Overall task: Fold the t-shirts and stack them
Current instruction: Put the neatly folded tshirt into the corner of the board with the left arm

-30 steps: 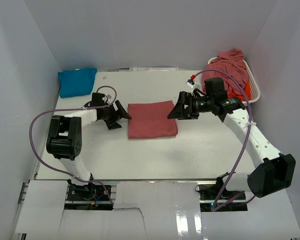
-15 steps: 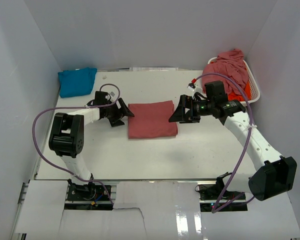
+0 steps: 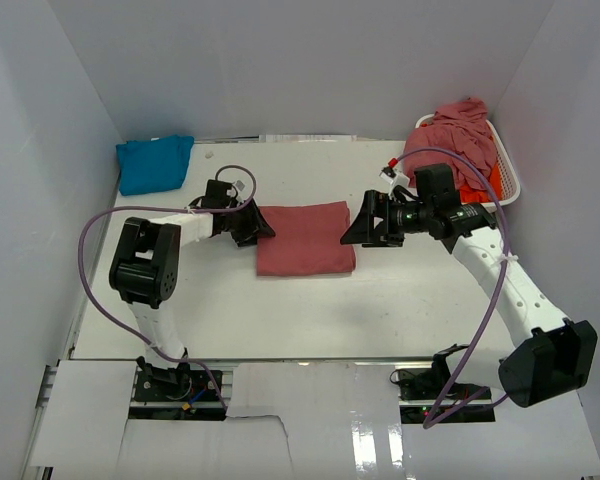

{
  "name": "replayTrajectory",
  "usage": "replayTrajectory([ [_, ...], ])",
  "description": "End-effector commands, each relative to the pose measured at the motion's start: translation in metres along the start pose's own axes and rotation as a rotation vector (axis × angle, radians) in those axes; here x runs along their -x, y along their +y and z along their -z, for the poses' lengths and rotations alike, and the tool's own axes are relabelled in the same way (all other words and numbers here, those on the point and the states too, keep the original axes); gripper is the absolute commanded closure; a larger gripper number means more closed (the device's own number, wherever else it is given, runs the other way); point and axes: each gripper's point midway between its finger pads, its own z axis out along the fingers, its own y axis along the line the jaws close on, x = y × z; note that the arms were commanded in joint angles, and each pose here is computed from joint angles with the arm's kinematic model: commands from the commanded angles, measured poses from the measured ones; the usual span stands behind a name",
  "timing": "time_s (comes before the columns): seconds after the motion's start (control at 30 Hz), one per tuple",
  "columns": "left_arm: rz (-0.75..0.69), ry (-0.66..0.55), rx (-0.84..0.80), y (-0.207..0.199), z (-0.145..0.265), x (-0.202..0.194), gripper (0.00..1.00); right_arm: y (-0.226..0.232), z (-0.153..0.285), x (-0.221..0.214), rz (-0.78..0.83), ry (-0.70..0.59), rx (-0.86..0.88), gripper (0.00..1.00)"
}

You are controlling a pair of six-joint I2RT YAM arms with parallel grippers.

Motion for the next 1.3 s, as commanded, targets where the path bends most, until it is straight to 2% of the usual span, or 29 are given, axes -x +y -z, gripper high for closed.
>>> replayTrajectory([
  [0.0,0.029,0.081,0.141,0.042,-0.017,-0.03,0.42,0.003,0.006,0.001,0.016,-0.026,0.011,0.08],
  [0.03,0.031,0.083,0.149,0.044,-0.018,-0.031,0.47,0.003,0.006,0.0,0.015,-0.025,0.011,0.08],
  [0.07,0.035,0.085,0.151,0.045,-0.018,-0.032,0.47,0.003,0.006,0.001,0.015,-0.027,0.012,0.08],
  [0.1,0.042,0.092,0.175,0.05,-0.017,-0.034,0.46,0.003,0.006,0.0,0.012,-0.024,0.013,0.08],
  [0.17,0.045,0.089,0.214,0.056,-0.013,-0.035,0.37,0.002,0.006,0.0,0.012,-0.025,0.016,0.08],
  [0.23,0.039,0.08,0.238,0.061,-0.007,-0.039,0.34,0.002,0.006,0.0,0.012,-0.024,0.016,0.08],
  [0.37,0.064,0.109,0.233,0.067,-0.011,-0.051,0.37,0.0,0.005,-0.001,0.007,-0.019,0.021,0.08],
  [0.7,0.097,0.113,0.282,0.081,-0.004,-0.066,0.32,-0.001,0.005,-0.002,0.003,-0.016,0.027,0.08],
  [0.9,0.173,0.126,0.248,0.088,-0.005,-0.078,0.39,-0.001,0.006,-0.002,0.002,-0.015,0.031,0.08],
  [0.93,0.19,0.124,0.236,0.09,-0.004,-0.078,0.44,-0.002,0.006,-0.002,-0.001,-0.014,0.03,0.08],
  [1.17,0.246,0.177,0.188,0.095,-0.015,-0.089,0.57,-0.003,0.008,-0.005,-0.006,-0.015,0.034,0.08],
  [1.27,0.273,0.183,0.181,0.096,-0.016,-0.092,0.57,-0.003,0.009,-0.005,-0.007,-0.015,0.037,0.08],
])
